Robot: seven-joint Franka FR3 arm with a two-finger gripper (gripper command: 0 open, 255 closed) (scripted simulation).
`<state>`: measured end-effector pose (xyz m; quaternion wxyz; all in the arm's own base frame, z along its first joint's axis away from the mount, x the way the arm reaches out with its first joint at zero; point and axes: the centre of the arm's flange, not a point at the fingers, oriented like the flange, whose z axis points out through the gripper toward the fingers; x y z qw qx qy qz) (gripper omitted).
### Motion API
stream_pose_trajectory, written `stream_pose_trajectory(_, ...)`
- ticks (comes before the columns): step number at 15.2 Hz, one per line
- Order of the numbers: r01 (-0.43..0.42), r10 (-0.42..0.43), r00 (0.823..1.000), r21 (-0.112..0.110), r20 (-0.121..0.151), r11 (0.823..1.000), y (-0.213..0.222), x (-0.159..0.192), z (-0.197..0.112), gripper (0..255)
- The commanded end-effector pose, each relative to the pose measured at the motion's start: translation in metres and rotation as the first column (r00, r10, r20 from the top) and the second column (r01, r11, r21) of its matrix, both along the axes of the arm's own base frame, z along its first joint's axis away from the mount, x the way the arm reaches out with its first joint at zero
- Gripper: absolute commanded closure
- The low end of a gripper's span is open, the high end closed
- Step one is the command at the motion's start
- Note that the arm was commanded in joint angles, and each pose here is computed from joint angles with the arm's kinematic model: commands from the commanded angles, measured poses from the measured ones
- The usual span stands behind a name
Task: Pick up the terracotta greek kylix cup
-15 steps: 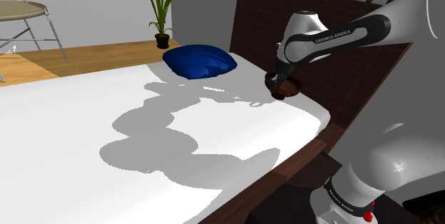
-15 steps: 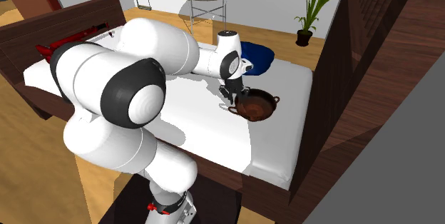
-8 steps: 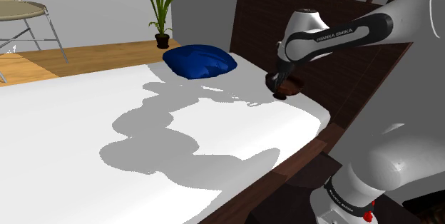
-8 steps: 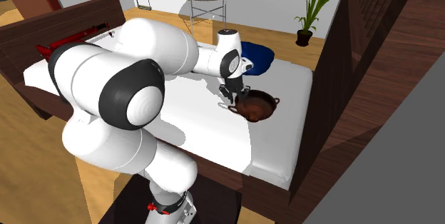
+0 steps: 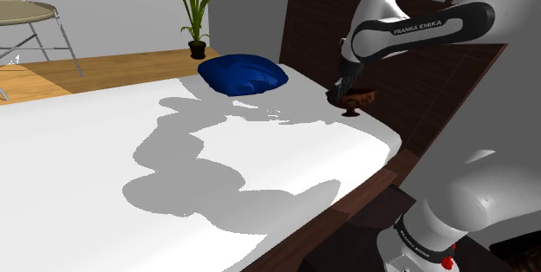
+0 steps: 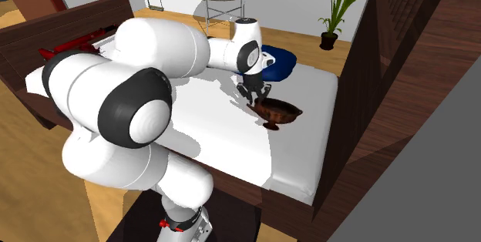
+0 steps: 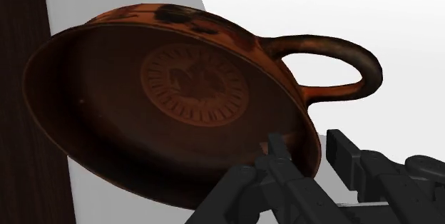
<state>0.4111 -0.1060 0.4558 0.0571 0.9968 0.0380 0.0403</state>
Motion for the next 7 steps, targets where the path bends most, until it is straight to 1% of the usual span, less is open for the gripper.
stream_pose_trajectory(1,0.000,0.000,1.000,0.000,0.001,1.000,0.000,0.000,0.010,255)
stream_pose_trajectory(5,0.000,0.000,1.000,0.000,0.001,1.000,0.000,0.000,0.031,255)
stream_pose_trajectory(7,0.000,0.000,1.000,0.000,0.001,1.000,0.000,0.000,0.032,255)
